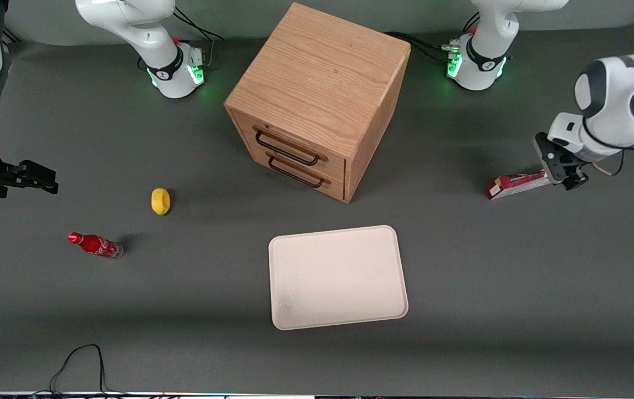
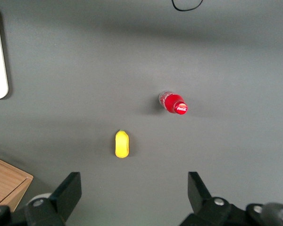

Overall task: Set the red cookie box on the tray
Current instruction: 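Lower the open left gripper onto the red plaid cookie box, then close the left gripper on the cookie box end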

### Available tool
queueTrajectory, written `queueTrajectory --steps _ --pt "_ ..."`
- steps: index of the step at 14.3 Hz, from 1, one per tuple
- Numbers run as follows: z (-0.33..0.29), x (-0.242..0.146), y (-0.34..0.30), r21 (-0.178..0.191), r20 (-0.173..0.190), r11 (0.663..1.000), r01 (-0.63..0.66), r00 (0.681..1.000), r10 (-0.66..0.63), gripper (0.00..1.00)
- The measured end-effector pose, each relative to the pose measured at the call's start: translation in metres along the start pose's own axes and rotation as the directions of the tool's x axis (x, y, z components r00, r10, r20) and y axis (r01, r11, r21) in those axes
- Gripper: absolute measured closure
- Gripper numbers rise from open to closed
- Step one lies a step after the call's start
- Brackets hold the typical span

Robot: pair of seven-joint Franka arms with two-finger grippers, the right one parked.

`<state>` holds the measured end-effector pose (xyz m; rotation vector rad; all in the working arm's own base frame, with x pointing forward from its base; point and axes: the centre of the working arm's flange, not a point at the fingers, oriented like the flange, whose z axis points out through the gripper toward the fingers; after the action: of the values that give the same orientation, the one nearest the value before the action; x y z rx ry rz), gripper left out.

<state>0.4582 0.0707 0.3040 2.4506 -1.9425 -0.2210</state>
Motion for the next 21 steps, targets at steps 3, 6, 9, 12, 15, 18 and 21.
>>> queueTrajectory --steps 3,6,9,12,15,18,21 --pt "0.034 -0.005 0.005 0.008 0.000 0.998 -0.057 0.998 0.057 0.02" --pt "0.054 -0.008 0.017 0.027 -0.008 0.996 -0.083 0.997 0.083 0.02" --pt "0.061 -0.009 0.018 0.031 -0.008 0.996 -0.087 0.996 0.087 0.02" --pt "0.065 -0.009 0.018 0.031 -0.006 0.996 -0.088 0.996 0.088 0.02" --pt "0.066 -0.009 0.017 0.032 -0.006 0.995 -0.089 0.996 0.090 0.04" --pt "0.066 -0.009 0.017 0.032 -0.006 0.995 -0.092 0.996 0.092 0.27" --pt "0.066 -0.009 0.017 0.032 -0.006 0.995 -0.093 0.996 0.093 0.61"
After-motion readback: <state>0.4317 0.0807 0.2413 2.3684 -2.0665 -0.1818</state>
